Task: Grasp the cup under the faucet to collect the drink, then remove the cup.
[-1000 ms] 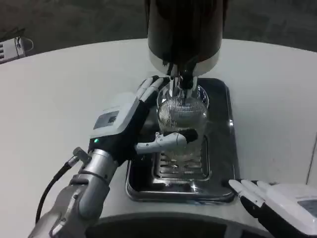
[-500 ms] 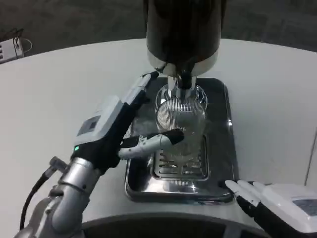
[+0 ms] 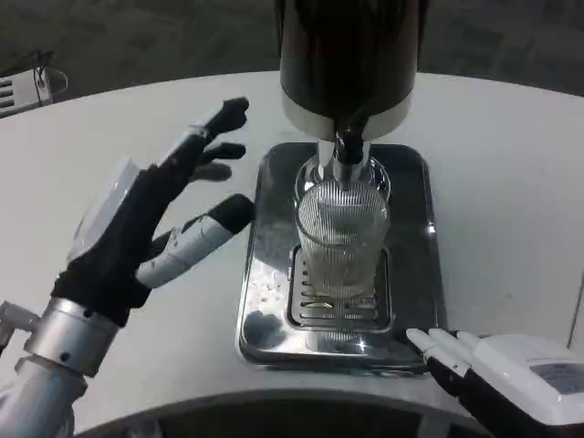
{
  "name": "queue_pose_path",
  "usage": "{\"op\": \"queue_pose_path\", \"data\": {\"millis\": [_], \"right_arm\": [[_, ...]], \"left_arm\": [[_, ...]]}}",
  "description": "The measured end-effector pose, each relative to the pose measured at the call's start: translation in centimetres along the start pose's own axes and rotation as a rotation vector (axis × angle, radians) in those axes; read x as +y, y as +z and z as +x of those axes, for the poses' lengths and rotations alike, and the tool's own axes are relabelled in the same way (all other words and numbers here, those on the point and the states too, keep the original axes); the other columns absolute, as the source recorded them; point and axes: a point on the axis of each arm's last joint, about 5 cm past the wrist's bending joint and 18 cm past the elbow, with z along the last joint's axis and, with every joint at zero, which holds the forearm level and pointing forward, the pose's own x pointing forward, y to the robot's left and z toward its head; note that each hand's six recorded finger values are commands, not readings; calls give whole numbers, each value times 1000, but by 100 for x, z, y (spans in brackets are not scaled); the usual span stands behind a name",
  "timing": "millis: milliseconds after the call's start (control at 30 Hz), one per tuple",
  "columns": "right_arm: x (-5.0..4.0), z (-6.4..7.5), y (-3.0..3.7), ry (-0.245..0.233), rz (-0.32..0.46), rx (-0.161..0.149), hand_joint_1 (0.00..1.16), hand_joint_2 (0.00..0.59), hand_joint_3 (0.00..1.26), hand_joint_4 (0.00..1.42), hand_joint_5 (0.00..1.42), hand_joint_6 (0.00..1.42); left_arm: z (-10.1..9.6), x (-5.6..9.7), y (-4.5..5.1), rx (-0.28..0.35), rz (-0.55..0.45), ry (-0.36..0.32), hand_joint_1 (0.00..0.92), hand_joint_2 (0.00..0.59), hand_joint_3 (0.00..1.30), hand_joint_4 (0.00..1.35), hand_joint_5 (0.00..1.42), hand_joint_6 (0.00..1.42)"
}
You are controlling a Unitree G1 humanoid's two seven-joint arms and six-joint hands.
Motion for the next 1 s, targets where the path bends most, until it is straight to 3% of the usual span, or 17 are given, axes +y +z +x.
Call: {"op": "queue_pose_path", "data": {"millis": [133, 433, 733, 1000], "right_arm": [[-2, 9, 12, -1, -2, -9, 483, 480, 25, 0, 0, 0], [-1, 4, 15, -5, -6, 8, 483, 480, 25, 0, 0, 0], [8, -56, 44, -17, -6, 16, 483, 480, 25, 0, 0, 0], [24, -73, 48, -20, 2, 22, 483, 480, 25, 0, 0, 0]], "left_arm": [[157, 66, 145, -90, -69, -47, 0, 46, 166, 155, 254, 333], [443, 120, 311, -163, -107, -162, 0, 53, 155, 141, 258, 323], [712, 86, 329, -176, -110, -280, 0, 57, 149, 131, 251, 310], [820, -10, 269, -149, -132, -382, 0, 56, 135, 121, 240, 306]]}}
